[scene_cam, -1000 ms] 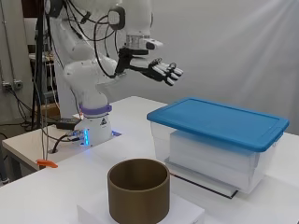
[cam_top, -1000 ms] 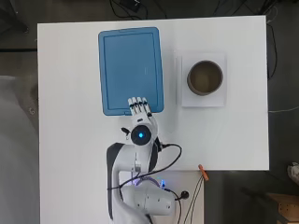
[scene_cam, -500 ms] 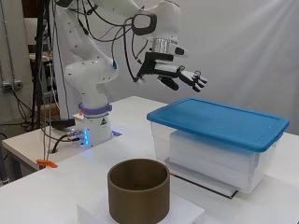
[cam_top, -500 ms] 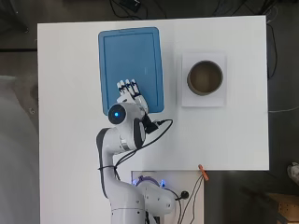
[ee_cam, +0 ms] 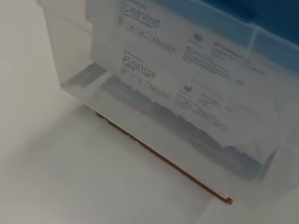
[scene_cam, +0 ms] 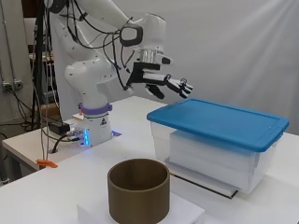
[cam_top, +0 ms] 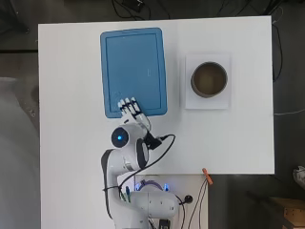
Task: Teleoperate dual arm-hand system to remove items from a box
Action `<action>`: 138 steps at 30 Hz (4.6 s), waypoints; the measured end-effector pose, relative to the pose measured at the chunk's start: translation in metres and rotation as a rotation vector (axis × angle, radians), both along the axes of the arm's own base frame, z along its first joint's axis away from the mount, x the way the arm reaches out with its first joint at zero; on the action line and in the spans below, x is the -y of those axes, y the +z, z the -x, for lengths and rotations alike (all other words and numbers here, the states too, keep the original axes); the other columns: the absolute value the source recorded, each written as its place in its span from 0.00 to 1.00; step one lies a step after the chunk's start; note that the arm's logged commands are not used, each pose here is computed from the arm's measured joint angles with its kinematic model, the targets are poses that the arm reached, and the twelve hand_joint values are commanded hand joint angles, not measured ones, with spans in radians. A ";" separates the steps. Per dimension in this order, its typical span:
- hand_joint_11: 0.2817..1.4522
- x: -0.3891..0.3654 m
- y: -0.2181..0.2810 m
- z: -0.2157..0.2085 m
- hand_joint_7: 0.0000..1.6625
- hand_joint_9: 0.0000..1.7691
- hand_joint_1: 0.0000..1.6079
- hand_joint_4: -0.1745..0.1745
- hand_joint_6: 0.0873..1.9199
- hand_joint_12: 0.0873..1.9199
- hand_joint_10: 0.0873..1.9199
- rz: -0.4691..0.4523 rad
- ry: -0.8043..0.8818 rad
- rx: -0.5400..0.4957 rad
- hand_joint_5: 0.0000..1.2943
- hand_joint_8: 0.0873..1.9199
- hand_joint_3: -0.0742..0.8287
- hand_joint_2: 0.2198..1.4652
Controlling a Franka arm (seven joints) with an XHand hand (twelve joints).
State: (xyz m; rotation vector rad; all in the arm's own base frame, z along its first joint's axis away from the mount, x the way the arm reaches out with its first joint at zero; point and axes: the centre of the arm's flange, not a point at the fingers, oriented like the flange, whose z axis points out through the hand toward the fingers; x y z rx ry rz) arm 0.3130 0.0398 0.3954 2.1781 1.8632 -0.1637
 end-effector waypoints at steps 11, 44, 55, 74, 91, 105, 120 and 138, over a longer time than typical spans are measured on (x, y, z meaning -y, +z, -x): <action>0.26 -0.008 -0.036 -0.050 0.32 0.37 0.44 0.70 0.22 0.21 0.32 0.152 -0.024 -0.003 0.38 0.31 0.10 0.65; 0.12 -0.347 0.149 -0.096 0.07 0.14 0.19 0.36 0.03 0.04 0.10 -0.155 0.768 0.083 0.07 0.05 0.07 0.48; 0.15 -0.402 0.181 -0.027 0.08 0.16 0.13 0.35 0.00 0.00 0.00 -0.126 0.696 0.097 0.02 0.00 0.09 0.49; 0.18 -0.042 0.079 -0.279 0.15 0.22 0.10 0.38 0.00 0.00 0.00 -0.146 -0.317 -0.050 0.07 0.00 0.08 0.54; 0.16 -0.028 0.017 -0.157 0.12 0.20 0.14 0.52 0.00 0.00 0.00 -0.164 -0.263 -0.160 0.07 0.00 0.08 0.52; 0.16 -0.006 -0.019 -0.193 0.13 0.21 0.16 0.39 0.00 0.00 0.00 -0.124 -0.375 -0.240 0.07 0.00 0.08 0.52; 0.42 -0.050 -0.056 -0.234 0.57 0.66 0.59 0.96 0.64 0.85 0.95 -0.121 -0.283 -0.389 0.62 0.94 0.09 0.79; 0.32 0.045 0.145 -0.196 0.40 0.50 0.71 0.03 0.68 0.90 1.00 -0.176 -0.430 -0.075 0.49 0.93 0.09 0.88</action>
